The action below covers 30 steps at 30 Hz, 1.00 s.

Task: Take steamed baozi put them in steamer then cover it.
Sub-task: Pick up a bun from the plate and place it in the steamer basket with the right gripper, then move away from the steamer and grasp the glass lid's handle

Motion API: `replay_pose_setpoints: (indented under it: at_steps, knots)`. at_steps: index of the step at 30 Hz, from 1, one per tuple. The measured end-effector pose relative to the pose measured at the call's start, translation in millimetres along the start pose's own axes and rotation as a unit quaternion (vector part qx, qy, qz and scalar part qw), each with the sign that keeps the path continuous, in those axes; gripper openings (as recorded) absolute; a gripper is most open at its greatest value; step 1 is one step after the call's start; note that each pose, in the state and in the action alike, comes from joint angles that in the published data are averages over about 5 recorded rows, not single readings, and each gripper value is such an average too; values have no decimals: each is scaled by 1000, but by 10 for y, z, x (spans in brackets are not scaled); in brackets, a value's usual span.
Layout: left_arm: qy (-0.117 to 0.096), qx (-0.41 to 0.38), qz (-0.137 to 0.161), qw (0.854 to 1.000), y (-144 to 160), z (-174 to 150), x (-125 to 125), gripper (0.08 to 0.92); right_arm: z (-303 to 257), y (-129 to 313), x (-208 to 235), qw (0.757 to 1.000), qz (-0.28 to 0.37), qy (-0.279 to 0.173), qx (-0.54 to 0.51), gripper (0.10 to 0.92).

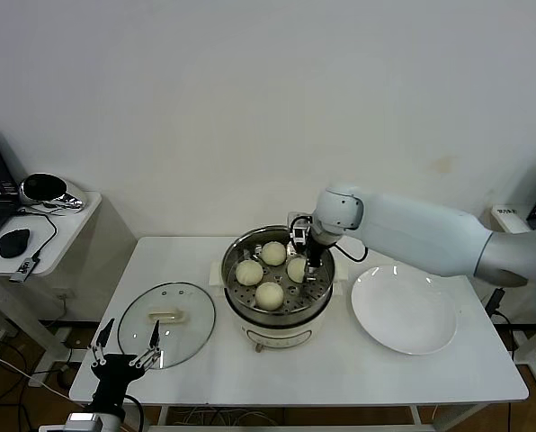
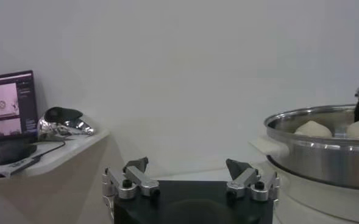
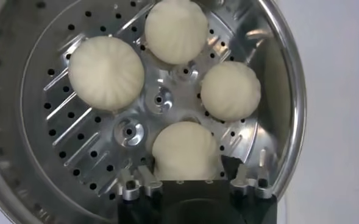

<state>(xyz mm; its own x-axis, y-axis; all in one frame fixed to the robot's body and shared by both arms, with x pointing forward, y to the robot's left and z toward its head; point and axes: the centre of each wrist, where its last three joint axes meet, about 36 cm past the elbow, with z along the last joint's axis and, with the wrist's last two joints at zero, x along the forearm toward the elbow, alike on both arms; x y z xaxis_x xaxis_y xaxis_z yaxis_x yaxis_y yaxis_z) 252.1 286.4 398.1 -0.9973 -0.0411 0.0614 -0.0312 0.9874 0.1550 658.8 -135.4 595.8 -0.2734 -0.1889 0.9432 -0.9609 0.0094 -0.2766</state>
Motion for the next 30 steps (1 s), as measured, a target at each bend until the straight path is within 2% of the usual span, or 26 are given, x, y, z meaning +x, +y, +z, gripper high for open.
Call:
replay_pose_setpoints:
  at_steps: [8,15,21,30]
  knots:
    - [0,1,3,1000,-8,11,-12,823,254,156,250,998,21,-53,-19,823]
    - [2,2,0,1000,0,40,-21,823,730,554,270,978,96,-173,-72,823]
    - [3,7,-4,1000,-31,78,-31,823,1090,1038,30,928,186,-300,-122,823]
    - [-5,2,-26,1000,-119,104,-61,823,1474,1752,-390,814,316,-448,-194,823]
